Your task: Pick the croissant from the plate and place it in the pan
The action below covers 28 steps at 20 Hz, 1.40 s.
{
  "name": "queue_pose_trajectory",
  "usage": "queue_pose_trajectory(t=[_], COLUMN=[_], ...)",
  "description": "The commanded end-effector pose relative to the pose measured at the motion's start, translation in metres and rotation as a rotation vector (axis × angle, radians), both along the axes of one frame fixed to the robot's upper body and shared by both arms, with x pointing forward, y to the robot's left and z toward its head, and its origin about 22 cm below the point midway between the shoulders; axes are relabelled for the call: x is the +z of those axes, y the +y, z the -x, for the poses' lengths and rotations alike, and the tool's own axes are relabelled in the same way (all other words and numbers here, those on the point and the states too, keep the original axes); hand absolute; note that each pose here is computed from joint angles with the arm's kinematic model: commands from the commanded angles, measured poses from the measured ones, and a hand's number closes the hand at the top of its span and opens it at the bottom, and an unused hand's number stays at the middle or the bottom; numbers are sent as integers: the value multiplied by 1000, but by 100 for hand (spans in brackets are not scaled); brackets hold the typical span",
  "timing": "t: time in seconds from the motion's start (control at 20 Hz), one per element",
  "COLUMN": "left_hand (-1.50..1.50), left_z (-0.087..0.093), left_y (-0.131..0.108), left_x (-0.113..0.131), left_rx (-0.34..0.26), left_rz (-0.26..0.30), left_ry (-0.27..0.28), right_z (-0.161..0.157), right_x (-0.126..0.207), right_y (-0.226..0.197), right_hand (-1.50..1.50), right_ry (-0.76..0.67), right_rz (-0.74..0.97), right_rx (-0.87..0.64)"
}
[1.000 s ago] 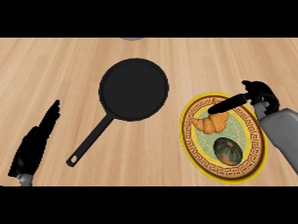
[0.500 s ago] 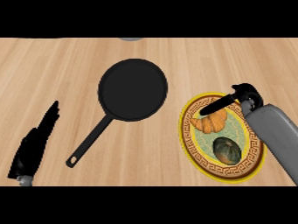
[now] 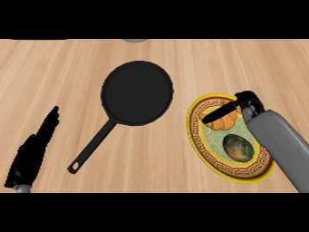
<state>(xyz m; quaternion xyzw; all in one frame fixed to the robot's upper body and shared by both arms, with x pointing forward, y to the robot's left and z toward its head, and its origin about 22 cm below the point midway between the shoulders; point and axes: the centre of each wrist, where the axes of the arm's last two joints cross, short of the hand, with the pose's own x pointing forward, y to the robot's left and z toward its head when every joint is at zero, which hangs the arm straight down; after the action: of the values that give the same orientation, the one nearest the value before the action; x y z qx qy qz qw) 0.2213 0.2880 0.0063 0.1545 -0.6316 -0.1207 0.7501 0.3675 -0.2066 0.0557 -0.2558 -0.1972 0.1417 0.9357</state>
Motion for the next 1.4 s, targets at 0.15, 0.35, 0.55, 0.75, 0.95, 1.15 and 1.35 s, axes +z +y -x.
queue_pose_trajectory(t=[0.15, 0.35, 0.55, 0.75, 0.95, 1.15, 1.35], left_hand=[0, 0, 0, 0, 0, 0, 0], left_z=[4, 5, 1, -2, 2, -1, -6], left_y=[-9, 8, 7, 3, -3, 6, -1], left_x=[5, 1, 10, 2, -5, 14, 9], left_rx=[-8, 6, -6, -5, 5, 11, 18], left_rz=[1, 15, 13, 5, 0, -21, 1], left_ry=[-12, 13, -1, -13, -4, 5, 16], right_z=[-2, 12, -4, 6, 2, 13, 46], right_x=[-16, -26, -16, -37, -30, -32, -32], right_y=[1, 2, 26, 24, 16, 19, 61], right_hand=[-150, -150, 150, 150, 150, 150, 150], right_ry=[180, 164, 82, 77, 32, 11, -68], right_rz=[31, 24, 33, -8, -42, -7, 197], right_rx=[-138, -127, -152, -166, -199, -202, 80])
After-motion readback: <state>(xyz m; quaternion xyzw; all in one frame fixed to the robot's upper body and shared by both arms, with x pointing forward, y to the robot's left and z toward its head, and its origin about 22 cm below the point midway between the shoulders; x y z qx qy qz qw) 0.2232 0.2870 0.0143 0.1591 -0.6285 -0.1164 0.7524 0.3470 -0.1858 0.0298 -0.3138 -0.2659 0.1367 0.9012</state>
